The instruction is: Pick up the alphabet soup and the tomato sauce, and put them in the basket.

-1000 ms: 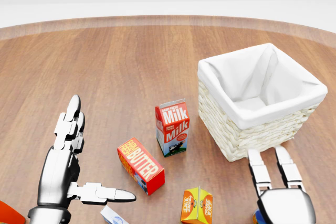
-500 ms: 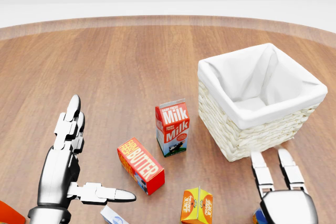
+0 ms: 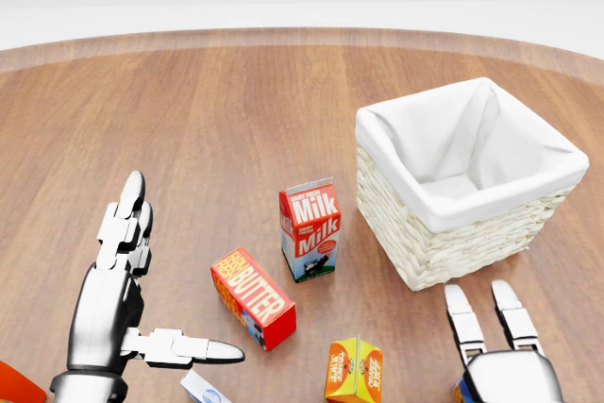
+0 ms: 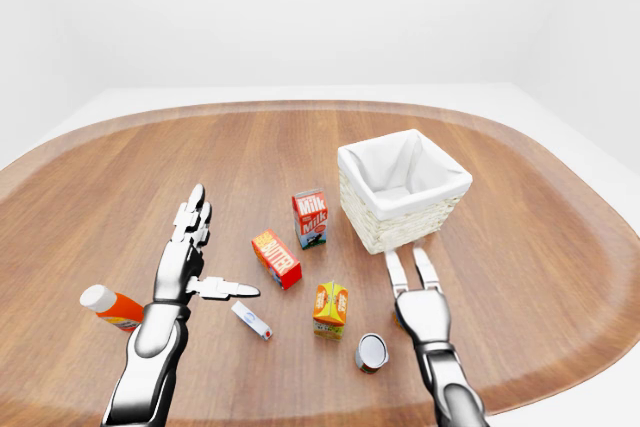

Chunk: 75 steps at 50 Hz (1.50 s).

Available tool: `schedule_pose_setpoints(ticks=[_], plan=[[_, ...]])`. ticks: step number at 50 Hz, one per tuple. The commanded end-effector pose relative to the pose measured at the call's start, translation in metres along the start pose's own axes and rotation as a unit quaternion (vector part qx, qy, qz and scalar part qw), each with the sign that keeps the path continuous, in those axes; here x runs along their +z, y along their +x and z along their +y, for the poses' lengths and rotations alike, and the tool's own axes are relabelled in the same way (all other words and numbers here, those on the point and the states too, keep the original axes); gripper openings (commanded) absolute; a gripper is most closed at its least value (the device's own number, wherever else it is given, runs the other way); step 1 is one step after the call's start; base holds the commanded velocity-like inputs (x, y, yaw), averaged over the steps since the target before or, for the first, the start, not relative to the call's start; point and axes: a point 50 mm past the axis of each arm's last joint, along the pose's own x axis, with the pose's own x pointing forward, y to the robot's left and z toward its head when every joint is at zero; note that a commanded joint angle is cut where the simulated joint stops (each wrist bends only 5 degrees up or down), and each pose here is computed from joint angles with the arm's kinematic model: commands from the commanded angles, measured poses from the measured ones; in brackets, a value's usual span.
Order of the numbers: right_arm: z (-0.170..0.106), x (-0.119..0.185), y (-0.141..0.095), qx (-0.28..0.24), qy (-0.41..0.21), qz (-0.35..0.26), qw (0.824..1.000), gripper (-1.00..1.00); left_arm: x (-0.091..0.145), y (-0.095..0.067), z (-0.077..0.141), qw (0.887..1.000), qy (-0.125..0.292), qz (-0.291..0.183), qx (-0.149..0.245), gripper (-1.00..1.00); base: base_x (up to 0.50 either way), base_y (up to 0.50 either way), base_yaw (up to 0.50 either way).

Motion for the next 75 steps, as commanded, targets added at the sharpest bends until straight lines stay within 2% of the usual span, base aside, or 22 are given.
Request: schedule_pose_setpoints(ticks=[1, 17, 34, 35, 36, 56, 67, 75], plan=[[0.01, 0.0, 0.0, 0.028, -0.006, -0.006, 1.0, 1.0, 0.001, -0.001, 0.001, 1.0, -0.004, -0.002, 0.004, 1.0, 0.0, 0.0, 0.0], [0.021, -0.005, 0.002, 0.062, -0.016, -0.006, 0.998, 1.0, 0.001, -0.001, 0.001, 1.0, -0.004, -0.002, 0.004, 1.0, 0.0, 0.0, 0.0], [0.022, -0.004, 0.001, 0.062, -0.012, -0.005, 0.998, 1.0, 0.001, -0.001, 0.001, 1.0, -0.004, -0.002, 0.004, 1.0, 0.0, 0.0, 0.0], [0.023, -0.004, 0.0, 0.067, -0.014, -0.008, 0.998, -0.42, 0.001, -0.001, 0.001, 1.0, -0.004, -0.002, 0.004, 1.0, 0.0, 0.0, 0.0], [0.025, -0.003, -0.001, 0.07, -0.015, -0.01, 0.997, -1.0, 0.001, -0.001, 0.001, 1.0, -0.004, -0.002, 0.003, 1.0, 0.0, 0.0, 0.0], [0.025, -0.003, -0.004, 0.069, -0.013, -0.01, 0.998, -1.0, 0.001, -0.001, 0.001, 1.0, -0.004, -0.002, 0.004, 1.0, 0.0, 0.0, 0.0], [-0.009, -0.008, -0.008, -0.023, 0.017, 0.019, 0.999, -1.0, 0.001, -0.001, 0.001, 1.0, -0.004, -0.002, 0.004, 1.0, 0.0, 0.0, 0.0], [-0.04, -0.02, -0.014, -0.047, 0.053, 0.064, 0.995, -1.0, 0.001, -0.001, 0.001, 1.0, -0.004, -0.002, 0.004, 1.0, 0.0, 0.0, 0.0]])
